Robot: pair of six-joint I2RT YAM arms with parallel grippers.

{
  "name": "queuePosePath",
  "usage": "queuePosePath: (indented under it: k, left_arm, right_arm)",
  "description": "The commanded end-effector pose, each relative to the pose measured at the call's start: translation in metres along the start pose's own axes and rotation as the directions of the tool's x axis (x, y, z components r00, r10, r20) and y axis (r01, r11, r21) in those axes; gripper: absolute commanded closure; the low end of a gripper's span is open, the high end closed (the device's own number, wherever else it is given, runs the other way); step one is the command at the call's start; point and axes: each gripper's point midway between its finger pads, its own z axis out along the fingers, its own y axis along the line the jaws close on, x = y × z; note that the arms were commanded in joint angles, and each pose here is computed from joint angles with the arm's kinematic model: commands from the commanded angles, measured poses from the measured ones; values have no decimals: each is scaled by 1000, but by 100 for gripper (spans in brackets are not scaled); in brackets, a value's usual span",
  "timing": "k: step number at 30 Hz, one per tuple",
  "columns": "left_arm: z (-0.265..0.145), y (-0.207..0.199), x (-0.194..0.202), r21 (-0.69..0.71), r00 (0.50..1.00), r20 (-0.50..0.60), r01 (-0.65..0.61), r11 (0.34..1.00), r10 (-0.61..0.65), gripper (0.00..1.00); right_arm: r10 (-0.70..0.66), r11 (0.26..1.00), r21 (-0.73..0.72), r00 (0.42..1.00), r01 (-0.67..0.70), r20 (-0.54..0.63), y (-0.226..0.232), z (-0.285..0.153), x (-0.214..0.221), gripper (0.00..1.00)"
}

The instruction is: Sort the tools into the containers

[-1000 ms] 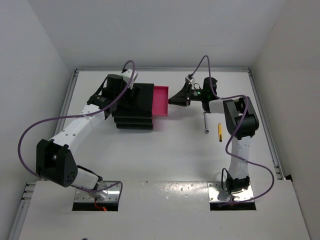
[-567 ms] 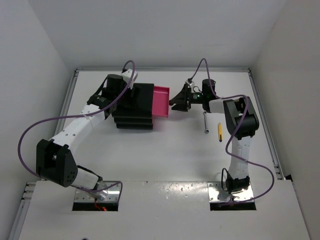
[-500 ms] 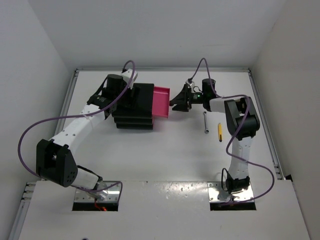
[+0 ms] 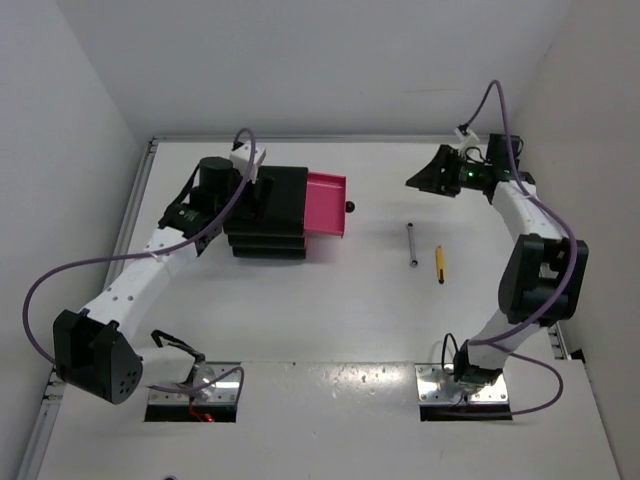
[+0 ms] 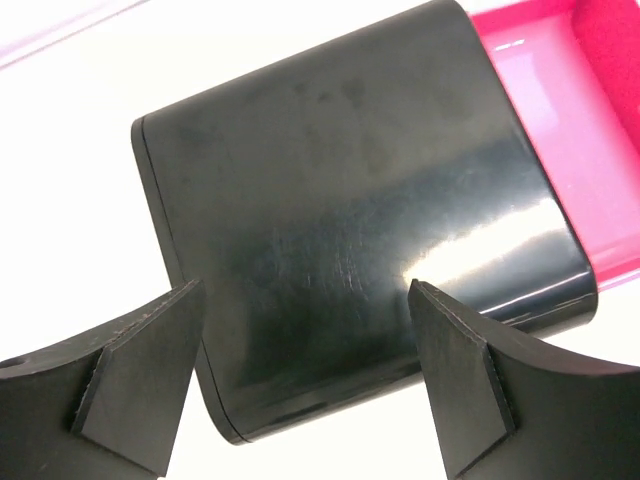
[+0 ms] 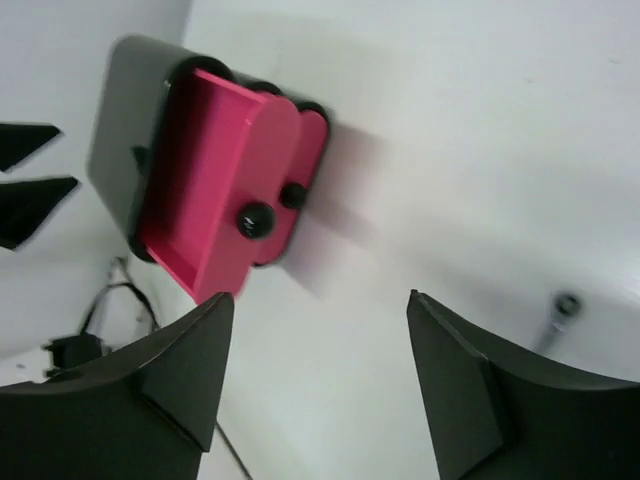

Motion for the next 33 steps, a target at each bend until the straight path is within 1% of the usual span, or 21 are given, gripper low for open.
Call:
queuePosePath:
  k: [1, 2, 3, 5, 6, 7, 8, 9, 11, 14, 16, 17, 19, 20, 22, 23, 26, 27, 29, 30, 33]
  left_arm:
    - [-14, 1, -31, 4, 995, 94, 8, 1000, -9, 12]
    - [-21, 5, -40, -11, 993, 120, 11, 1000, -10, 12]
    - [-29, 8, -46, -27, 989, 145, 15, 1000, -11, 12]
    - [-40, 14, -59, -50, 983, 183, 11, 999, -2, 12]
    - [-43, 18, -61, -72, 982, 190, 7, 997, 7, 12]
    - [-50, 21, -69, -86, 977, 213, 13, 996, 6, 12]
    - [-52, 24, -71, -97, 977, 212, 15, 995, 6, 12]
    - [-57, 27, -80, -110, 974, 226, 11, 994, 14, 12]
    - [-62, 33, -82, -139, 975, 219, 8, 990, 23, 12]
    - [-74, 43, -88, -191, 971, 236, 14, 981, 32, 12]
    - [-86, 49, -93, -222, 965, 261, 30, 975, 30, 12]
    - [-89, 51, -91, -231, 965, 261, 33, 972, 30, 12]
    - [-94, 53, -88, -244, 965, 260, 36, 969, 29, 12]
    - [-101, 54, -91, -245, 960, 277, 42, 969, 29, 12]
    - [-97, 54, -80, -250, 966, 258, 47, 967, 20, 12]
    - [-101, 53, -79, -248, 964, 266, 57, 967, 11, 12]
    - [-101, 56, -71, -236, 965, 262, 69, 969, -5, 11]
    - [-99, 56, -67, -235, 967, 253, 66, 970, -5, 11]
    - [-100, 58, -63, -249, 969, 247, 60, 967, 4, 11]
    - [-98, 57, -59, -248, 972, 236, 57, 967, 4, 11]
    - [-96, 56, -51, -247, 974, 224, 53, 967, 4, 11]
  right_arm:
    - [-48, 994, 91, 996, 54, -69, -9, -27, 15, 32]
    - [-29, 991, 132, 997, 39, -72, -19, -38, 20, 34]
    - [18, 985, 173, 993, 1, -112, -26, -46, 38, 38]
    - [12, 954, 298, 988, 35, -155, -46, -63, 59, 41]
    - [-10, 917, 390, 983, 83, -185, -62, -73, 66, 43]
    - [-14, 898, 428, 979, 103, -206, -66, -77, 75, 43]
    - [-9, 882, 456, 973, 117, -232, -69, -80, 84, 45]
    - [-1, 849, 511, 967, 134, -253, -81, -87, 90, 45]
    - [24, 825, 547, 958, 142, -286, -89, -93, 106, 45]
    - [63, 751, 638, 942, 173, -329, -110, -109, 123, 45]
    - [100, 726, 663, 926, 182, -363, -119, -114, 141, 45]
    - [94, 692, 693, 928, 200, -361, -128, -118, 141, 45]
    - [105, 667, 713, 919, 218, -379, -137, -119, 152, 45]
    - [103, 653, 721, 916, 233, -389, -142, -121, 152, 45]
    - [137, 660, 717, 902, 225, -408, -146, -115, 162, 45]
    - [136, 666, 708, 895, 234, -424, -145, -111, 165, 45]
    - [135, 672, 704, 896, 230, -423, -145, -98, 166, 45]
    - [114, 678, 693, 895, 247, -431, -142, -92, 165, 45]
    - [143, 680, 695, 888, 232, -437, -144, -88, 172, 45]
    - [146, 695, 677, 875, 241, -462, -143, -81, 179, 45]
    - [151, 672, 697, 875, 250, -460, -149, -77, 178, 45]
